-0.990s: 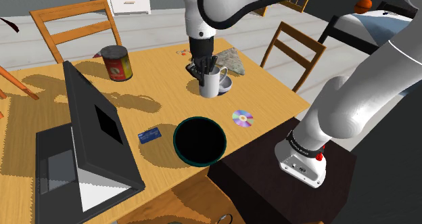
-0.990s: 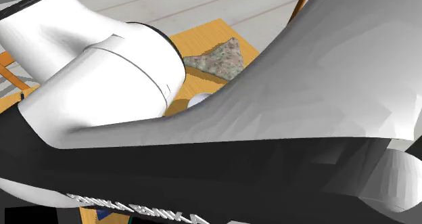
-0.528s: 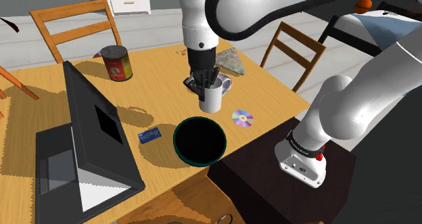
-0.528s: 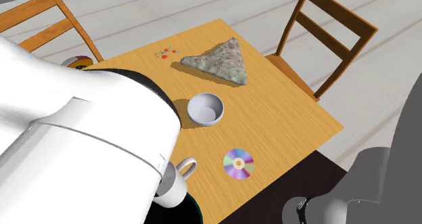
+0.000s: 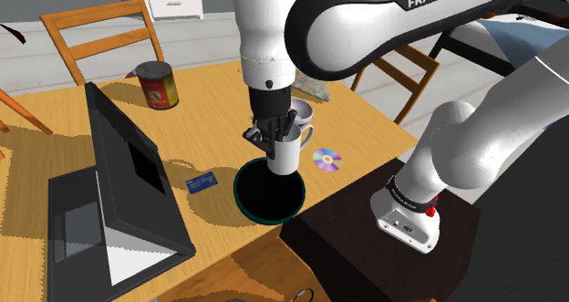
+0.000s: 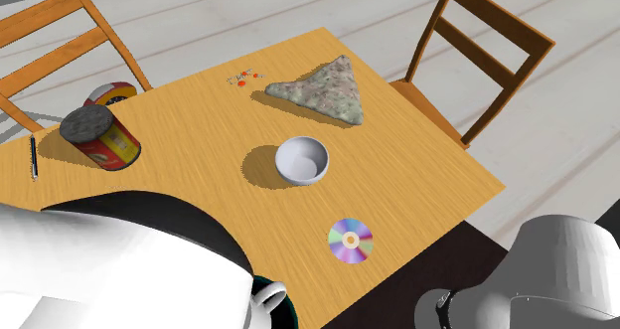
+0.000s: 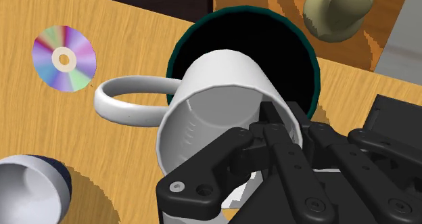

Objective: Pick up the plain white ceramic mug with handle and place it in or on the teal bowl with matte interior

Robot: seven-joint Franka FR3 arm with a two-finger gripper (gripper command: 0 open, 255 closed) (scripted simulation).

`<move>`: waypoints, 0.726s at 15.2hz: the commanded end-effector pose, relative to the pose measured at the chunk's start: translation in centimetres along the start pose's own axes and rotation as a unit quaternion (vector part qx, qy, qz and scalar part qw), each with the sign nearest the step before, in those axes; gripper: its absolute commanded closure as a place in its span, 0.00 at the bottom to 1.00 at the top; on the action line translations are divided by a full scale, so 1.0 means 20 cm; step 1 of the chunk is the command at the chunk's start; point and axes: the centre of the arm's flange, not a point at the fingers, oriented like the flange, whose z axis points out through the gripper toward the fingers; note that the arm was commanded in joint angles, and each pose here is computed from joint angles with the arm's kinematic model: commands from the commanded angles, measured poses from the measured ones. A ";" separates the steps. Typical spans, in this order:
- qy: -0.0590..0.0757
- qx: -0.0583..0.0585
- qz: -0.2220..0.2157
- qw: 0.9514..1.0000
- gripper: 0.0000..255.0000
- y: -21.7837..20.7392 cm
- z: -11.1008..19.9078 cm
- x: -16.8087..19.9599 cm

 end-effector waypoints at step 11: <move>0.000 0.000 0.000 1.000 1.00 -0.01 0.32 0.05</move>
